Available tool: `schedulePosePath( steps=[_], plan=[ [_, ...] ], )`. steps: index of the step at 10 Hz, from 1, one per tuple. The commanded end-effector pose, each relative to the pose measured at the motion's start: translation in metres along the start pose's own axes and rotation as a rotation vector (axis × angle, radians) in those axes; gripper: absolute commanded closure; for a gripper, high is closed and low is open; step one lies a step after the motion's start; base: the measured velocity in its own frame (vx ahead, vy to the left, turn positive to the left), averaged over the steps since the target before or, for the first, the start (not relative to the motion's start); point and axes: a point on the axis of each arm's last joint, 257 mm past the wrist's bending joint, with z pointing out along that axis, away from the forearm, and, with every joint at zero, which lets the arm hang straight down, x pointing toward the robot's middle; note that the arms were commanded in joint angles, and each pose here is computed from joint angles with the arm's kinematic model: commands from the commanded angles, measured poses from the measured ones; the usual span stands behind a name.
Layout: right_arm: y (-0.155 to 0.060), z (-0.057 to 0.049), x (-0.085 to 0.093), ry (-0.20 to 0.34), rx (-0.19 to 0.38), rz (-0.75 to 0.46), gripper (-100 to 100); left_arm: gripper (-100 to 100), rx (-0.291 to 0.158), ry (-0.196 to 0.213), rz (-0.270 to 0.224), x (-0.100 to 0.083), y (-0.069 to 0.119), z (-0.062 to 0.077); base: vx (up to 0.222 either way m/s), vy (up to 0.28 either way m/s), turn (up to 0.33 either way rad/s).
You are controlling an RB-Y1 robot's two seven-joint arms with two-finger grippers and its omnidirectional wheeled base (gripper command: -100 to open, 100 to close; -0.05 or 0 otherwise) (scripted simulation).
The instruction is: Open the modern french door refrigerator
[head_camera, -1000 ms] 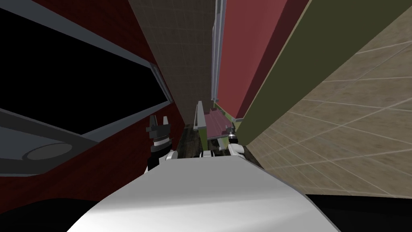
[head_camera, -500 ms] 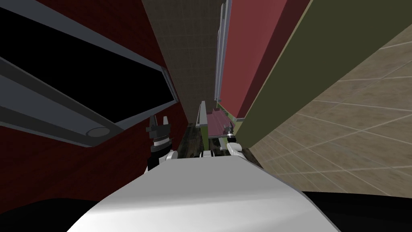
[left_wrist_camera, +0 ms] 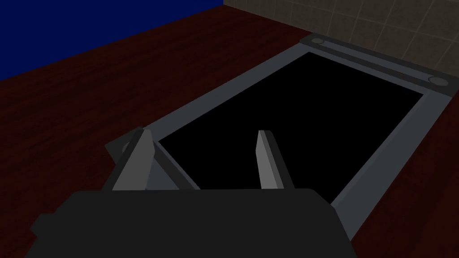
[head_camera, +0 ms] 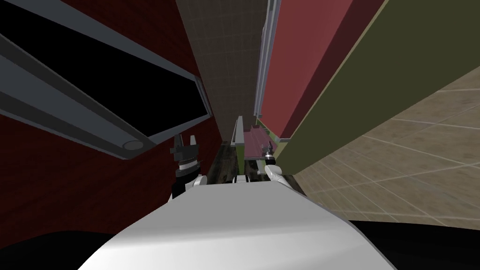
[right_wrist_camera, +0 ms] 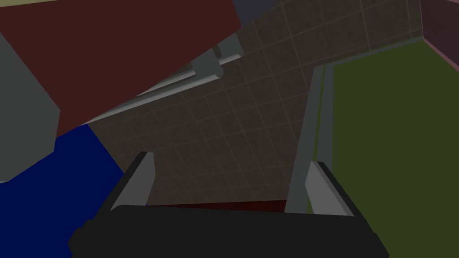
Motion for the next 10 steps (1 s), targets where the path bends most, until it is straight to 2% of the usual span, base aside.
schedulePosePath(
  steps=[1,5,6,7,9,10],
  plan=[
    [0.016,-0.005,-0.006,-0.003,-0.03,0.039,-100,0,0.0,0.0,0.0,0.0,0.0,0.0,-0.032,0.0,-0.033],
    [0.011,-0.006,0.015,0.079,-0.003,0.121,-100,0,0.0,0.0,0.0,0.0,0.0,0.0,0.01,0.006,-0.004],
    [0.004,0.008,0.011,0.033,0.013,0.047,-100,0,0.0,0.0,0.0,0.0,0.0,0.0,-0.097,-0.026,0.387],
    [0.001,0.007,0.019,0.033,0.009,0.032,-100,0,0.0,0.0,0.0,0.0,0.0,0.0,-0.132,-0.031,0.417],
    [0.022,-0.003,0.018,0.05,-0.033,0.072,-100,0,0.0,0.0,0.0,0.0,0.0,0.0,-0.064,-0.019,0.017],
    [0.02,-0.004,0.023,0.073,-0.026,0.091,-100,0,0.0,0.0,0.0,0.0,0.0,0.0,-0.005,-0.002,-0.019]
  ],
)
